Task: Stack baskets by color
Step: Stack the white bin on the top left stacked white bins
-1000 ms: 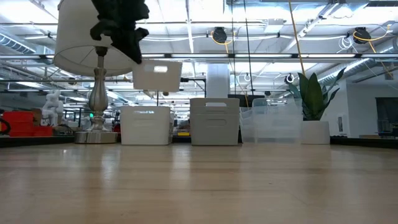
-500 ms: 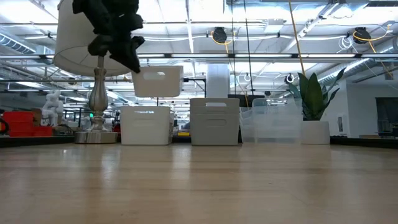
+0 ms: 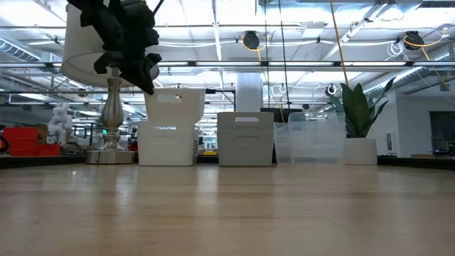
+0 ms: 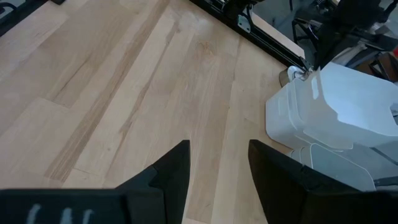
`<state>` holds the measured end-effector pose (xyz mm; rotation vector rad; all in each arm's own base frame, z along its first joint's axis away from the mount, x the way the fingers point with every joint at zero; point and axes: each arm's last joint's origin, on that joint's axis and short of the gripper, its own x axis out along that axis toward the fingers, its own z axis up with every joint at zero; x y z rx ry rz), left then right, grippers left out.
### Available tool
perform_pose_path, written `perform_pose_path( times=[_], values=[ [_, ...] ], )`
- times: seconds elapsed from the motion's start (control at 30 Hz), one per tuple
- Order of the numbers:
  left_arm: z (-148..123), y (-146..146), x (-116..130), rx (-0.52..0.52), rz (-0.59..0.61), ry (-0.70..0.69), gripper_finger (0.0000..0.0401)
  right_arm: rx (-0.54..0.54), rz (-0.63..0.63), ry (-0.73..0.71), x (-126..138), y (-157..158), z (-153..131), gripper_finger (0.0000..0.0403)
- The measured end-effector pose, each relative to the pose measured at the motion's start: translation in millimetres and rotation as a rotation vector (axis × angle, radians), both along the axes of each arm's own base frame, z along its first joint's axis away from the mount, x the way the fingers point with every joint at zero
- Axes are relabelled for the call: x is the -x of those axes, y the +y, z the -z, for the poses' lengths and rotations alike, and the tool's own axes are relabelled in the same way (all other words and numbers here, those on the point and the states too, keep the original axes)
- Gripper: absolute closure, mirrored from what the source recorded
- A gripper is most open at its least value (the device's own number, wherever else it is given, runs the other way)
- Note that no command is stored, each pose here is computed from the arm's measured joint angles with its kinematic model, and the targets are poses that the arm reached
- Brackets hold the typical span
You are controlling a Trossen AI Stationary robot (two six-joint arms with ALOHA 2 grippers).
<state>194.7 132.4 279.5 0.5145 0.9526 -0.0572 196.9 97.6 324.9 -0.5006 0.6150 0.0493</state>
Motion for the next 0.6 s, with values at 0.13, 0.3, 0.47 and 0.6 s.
perform_pose_path(
  times=[0.13, 0.3, 0.47, 0.6],
  values=[
    [1.9, 2.3, 2.3, 0.006, -0.014, 0.007, 0.0398, 0.0, 0.0, 0.0, 0.0, 0.0, 0.0, 0.0247],
    [1.8, 4.0, 3.6, 0.021, -0.013, -0.004, 0.0398, 0.003, -0.002, 0.0, 0.0, 0.0, 0.0, 0.0247],
    [1.6, 6.1, 5.3, 0.051, -0.009, -0.025, 0.0398, 0.001, -0.001, 0.0, 0.0, 0.0, 0.0, 0.0247],
    [1.5, 7.9, 6.8, 0.07, -0.019, -0.035, 0.0398, 0.001, 0.0, 0.0, 0.0, 0.0, 0.0, 0.0247]
  ],
)
